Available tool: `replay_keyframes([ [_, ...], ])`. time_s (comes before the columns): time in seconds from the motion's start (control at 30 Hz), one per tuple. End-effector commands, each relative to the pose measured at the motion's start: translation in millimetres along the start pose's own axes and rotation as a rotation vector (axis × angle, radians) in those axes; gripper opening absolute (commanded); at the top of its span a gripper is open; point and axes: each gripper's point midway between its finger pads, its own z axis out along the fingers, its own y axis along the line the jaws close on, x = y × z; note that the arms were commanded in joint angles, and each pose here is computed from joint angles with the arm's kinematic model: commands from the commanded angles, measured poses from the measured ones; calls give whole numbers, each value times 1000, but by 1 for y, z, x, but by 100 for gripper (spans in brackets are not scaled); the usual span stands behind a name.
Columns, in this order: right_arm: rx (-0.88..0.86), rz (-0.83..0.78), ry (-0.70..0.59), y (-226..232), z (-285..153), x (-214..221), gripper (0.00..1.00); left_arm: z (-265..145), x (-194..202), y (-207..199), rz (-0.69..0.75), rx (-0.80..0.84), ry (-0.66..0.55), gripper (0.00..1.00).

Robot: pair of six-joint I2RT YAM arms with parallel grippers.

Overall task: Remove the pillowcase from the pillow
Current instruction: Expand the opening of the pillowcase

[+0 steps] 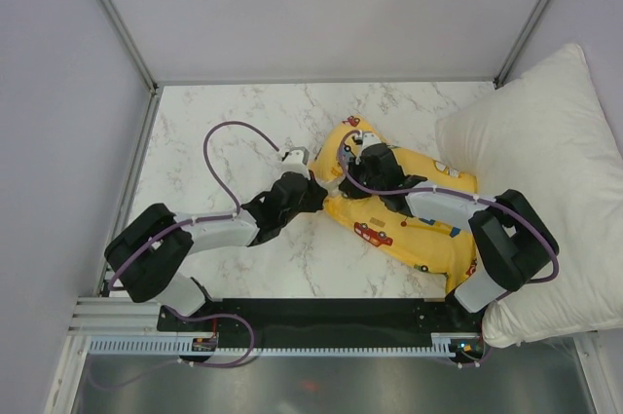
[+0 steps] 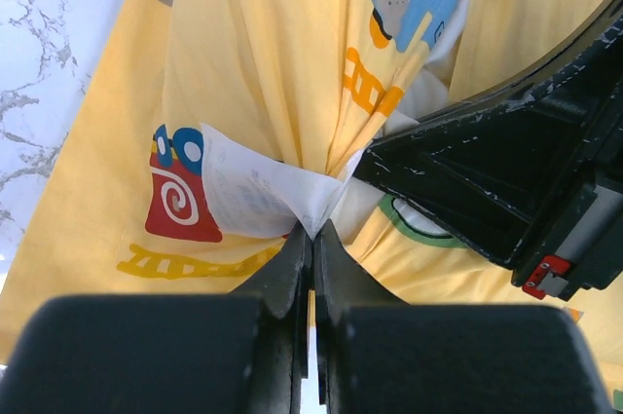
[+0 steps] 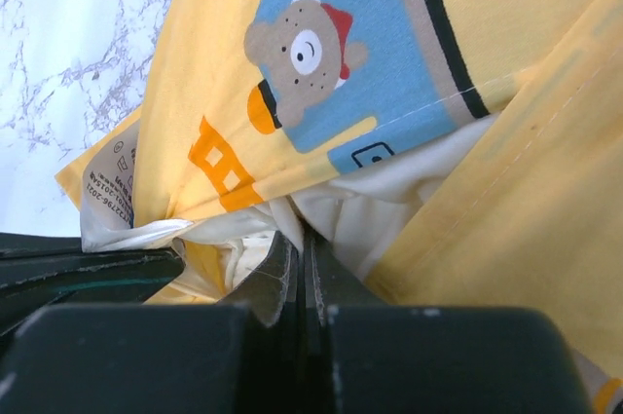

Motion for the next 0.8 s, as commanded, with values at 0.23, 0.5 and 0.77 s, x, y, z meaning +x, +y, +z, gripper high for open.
replay_keyframes([
  [0.23,464,-17,112,-131,-26,32,0,1,8,79,3,-216,30,2],
  [0.5,260,-1,56,-90,-37,20,0,18,3,87,-10,-256,63,2],
  [0.77,-15,-72,-85,-31,-72,-13,0,45,9,102,5,-387,118,2],
])
